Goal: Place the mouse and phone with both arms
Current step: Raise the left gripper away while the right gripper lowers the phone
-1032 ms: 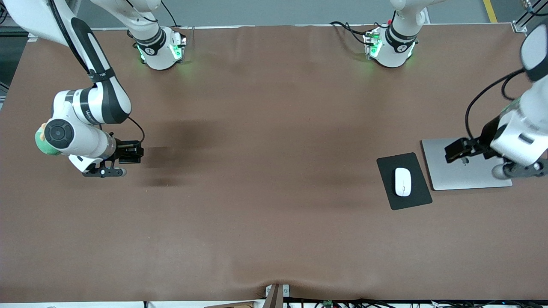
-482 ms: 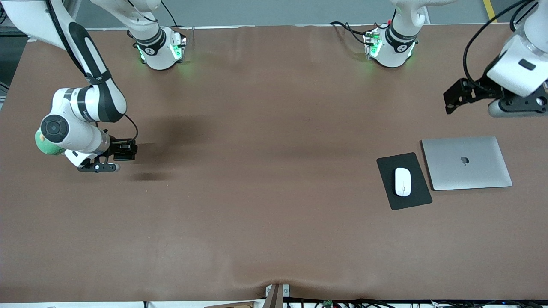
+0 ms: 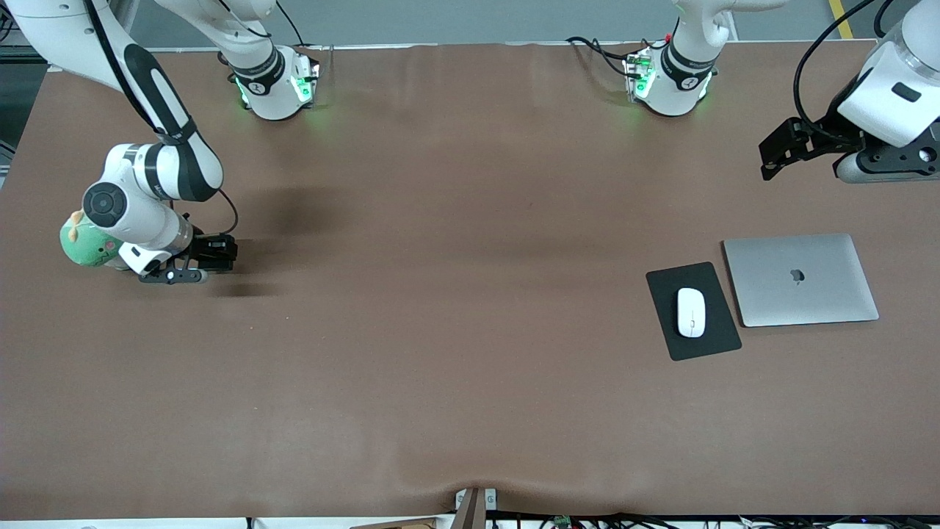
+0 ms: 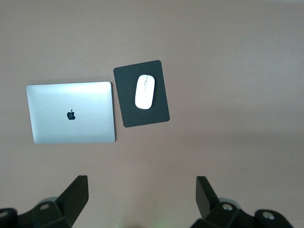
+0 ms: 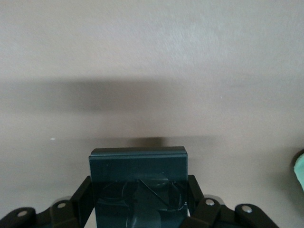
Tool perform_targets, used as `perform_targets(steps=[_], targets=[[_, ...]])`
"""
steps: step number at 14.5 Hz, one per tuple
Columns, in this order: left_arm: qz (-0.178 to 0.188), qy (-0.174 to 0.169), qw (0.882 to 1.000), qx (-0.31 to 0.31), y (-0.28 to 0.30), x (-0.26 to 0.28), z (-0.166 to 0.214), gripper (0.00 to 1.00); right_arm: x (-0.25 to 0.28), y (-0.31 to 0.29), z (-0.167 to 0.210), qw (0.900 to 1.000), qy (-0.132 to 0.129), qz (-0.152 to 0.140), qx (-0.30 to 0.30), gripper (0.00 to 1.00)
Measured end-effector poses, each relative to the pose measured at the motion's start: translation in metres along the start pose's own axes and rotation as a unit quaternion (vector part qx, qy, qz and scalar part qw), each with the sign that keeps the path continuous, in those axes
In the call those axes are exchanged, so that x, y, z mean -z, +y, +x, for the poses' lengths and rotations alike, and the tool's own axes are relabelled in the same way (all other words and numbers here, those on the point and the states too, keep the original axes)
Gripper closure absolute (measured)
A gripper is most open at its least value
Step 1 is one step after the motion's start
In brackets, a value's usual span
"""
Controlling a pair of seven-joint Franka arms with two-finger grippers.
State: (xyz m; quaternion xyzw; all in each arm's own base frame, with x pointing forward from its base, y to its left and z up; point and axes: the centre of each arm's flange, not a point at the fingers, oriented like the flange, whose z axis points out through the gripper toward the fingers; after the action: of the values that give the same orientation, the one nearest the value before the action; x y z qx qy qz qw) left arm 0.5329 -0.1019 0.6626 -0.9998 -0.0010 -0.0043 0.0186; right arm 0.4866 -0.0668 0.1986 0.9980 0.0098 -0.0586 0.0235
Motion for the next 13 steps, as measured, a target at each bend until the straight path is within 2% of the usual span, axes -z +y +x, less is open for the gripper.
perform_targets(steps=[11,13], targets=[[0.000,-0.006,1.000,0.022,-0.023,-0.008,0.008,0.00,-0.032,0.010,-0.013,1.000,-0.007,0.004,-0.013,0.21],[0.000,-0.006,1.000,0.031,-0.033,-0.008,0.010,0.00,-0.034,0.012,-0.013,1.000,-0.008,0.004,-0.015,0.09]])
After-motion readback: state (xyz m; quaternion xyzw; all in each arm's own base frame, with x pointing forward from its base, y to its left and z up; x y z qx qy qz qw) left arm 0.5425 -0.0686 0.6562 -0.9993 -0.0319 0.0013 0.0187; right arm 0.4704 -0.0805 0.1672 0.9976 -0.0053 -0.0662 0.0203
